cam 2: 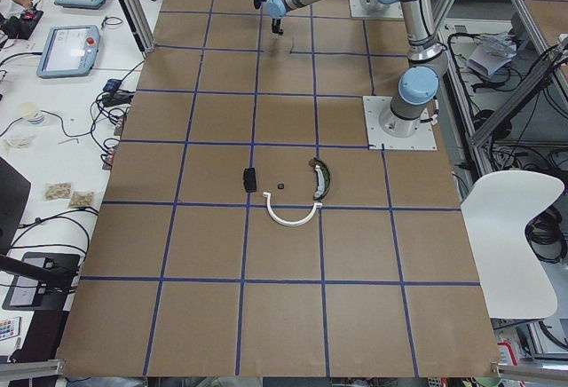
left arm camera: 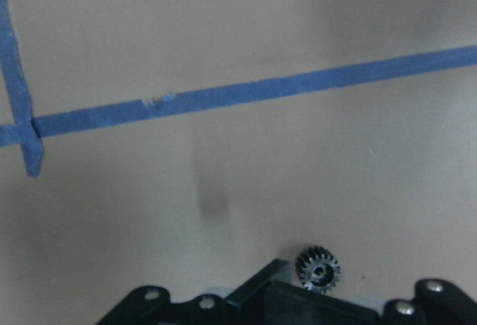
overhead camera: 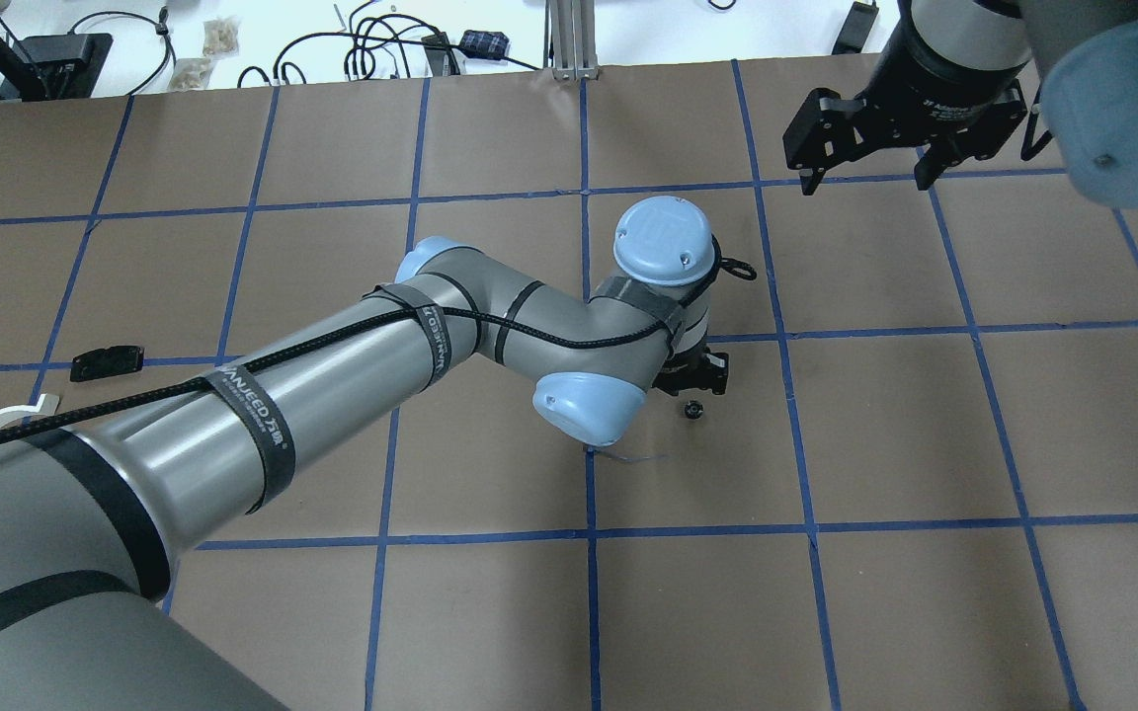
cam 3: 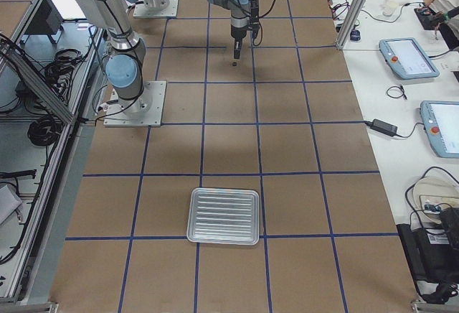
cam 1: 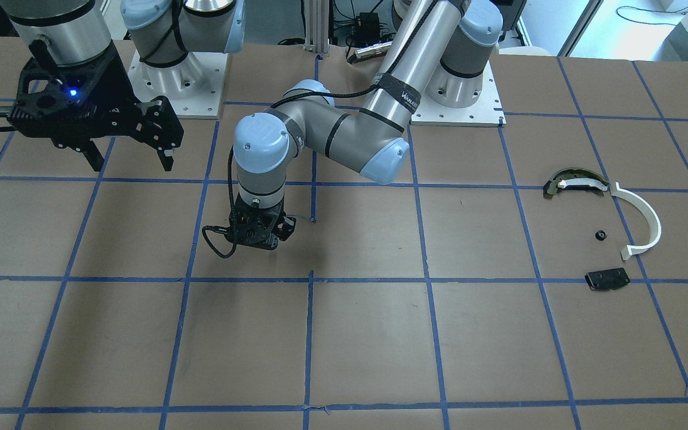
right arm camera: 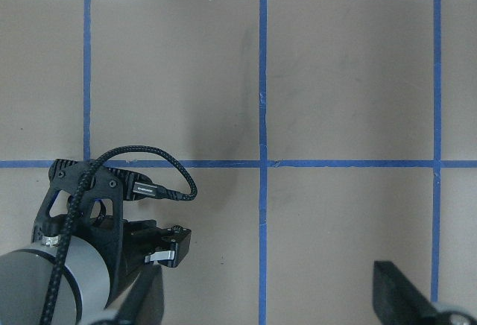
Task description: Place bearing gear from tray to pile
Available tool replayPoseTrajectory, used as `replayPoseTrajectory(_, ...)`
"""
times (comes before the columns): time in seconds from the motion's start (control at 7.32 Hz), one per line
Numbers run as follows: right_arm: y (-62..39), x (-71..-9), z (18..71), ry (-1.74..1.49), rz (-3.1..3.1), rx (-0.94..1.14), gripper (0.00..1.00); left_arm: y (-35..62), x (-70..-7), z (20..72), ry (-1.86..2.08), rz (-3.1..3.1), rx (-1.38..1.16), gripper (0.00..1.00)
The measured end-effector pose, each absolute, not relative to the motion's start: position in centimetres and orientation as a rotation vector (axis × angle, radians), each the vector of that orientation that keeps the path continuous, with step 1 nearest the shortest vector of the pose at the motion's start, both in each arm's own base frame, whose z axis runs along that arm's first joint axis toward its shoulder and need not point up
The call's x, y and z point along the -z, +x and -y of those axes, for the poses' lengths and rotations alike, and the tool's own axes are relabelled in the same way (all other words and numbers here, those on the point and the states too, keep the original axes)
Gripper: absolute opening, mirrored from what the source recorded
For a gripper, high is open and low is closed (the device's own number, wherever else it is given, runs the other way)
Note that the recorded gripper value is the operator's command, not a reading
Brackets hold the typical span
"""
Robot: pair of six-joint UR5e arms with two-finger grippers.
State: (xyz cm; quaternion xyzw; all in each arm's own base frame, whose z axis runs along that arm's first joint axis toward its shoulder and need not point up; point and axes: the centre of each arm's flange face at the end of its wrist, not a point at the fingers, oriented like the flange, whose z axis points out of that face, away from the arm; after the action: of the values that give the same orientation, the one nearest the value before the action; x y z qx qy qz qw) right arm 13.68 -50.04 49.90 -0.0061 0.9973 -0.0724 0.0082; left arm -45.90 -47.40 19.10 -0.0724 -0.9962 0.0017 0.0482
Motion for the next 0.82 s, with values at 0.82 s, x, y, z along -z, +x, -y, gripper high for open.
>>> replayPoseTrajectory(0.82,13.66,-49.89,50.04,-0.019,-3.119,0.226,1.0,-46.7,-18.02,46.76,-0.192,3.038,0.023,1.0)
